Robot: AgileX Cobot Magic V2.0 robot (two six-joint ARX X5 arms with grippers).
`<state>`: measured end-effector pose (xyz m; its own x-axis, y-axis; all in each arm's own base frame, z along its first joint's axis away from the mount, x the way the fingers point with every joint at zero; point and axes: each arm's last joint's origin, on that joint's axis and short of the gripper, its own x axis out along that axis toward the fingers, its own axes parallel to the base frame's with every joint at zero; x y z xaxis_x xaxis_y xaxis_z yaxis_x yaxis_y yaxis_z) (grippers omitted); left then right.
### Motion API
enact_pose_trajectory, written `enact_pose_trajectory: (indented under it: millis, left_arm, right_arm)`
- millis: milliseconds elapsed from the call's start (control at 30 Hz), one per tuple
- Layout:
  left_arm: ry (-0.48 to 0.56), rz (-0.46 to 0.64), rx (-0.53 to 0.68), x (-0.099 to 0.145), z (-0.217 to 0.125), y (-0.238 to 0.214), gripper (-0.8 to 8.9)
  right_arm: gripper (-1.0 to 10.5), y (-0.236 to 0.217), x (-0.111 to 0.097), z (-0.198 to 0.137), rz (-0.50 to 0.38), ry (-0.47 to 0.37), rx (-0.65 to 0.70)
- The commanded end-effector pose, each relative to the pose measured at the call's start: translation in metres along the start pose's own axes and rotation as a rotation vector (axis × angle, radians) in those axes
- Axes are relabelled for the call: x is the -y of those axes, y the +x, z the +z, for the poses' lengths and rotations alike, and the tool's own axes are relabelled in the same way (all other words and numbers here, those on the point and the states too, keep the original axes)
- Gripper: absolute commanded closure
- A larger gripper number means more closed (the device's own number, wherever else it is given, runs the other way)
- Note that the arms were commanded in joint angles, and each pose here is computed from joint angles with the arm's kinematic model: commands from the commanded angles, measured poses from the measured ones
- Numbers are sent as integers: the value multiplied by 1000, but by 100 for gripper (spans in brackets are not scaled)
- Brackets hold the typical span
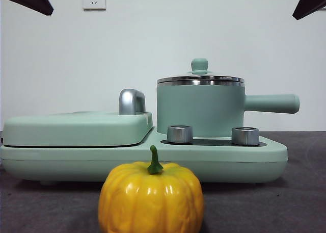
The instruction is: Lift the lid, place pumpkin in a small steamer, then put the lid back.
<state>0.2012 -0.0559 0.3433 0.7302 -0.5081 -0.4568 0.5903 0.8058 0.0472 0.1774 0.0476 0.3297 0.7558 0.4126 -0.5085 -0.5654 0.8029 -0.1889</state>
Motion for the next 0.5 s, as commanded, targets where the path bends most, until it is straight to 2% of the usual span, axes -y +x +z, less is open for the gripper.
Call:
enact_pose_trajectory:
  millis: [33, 100, 400, 500]
  left_arm:
    - [31, -8, 27, 1, 7, -1, 534]
    - [35, -15, 27, 3, 8, 0, 512]
    - [67, -36, 75, 8, 14, 4, 513]
    - [122, -64, 101, 13, 18, 13, 513]
  right_arm:
    - [743, -1, 0, 6, 2, -26, 17]
    - [695, -1, 0, 6, 2, -27, 17]
    - [692, -1, 0, 6, 2, -27, 17]
    - [692, -1, 0, 6, 2, -25, 18]
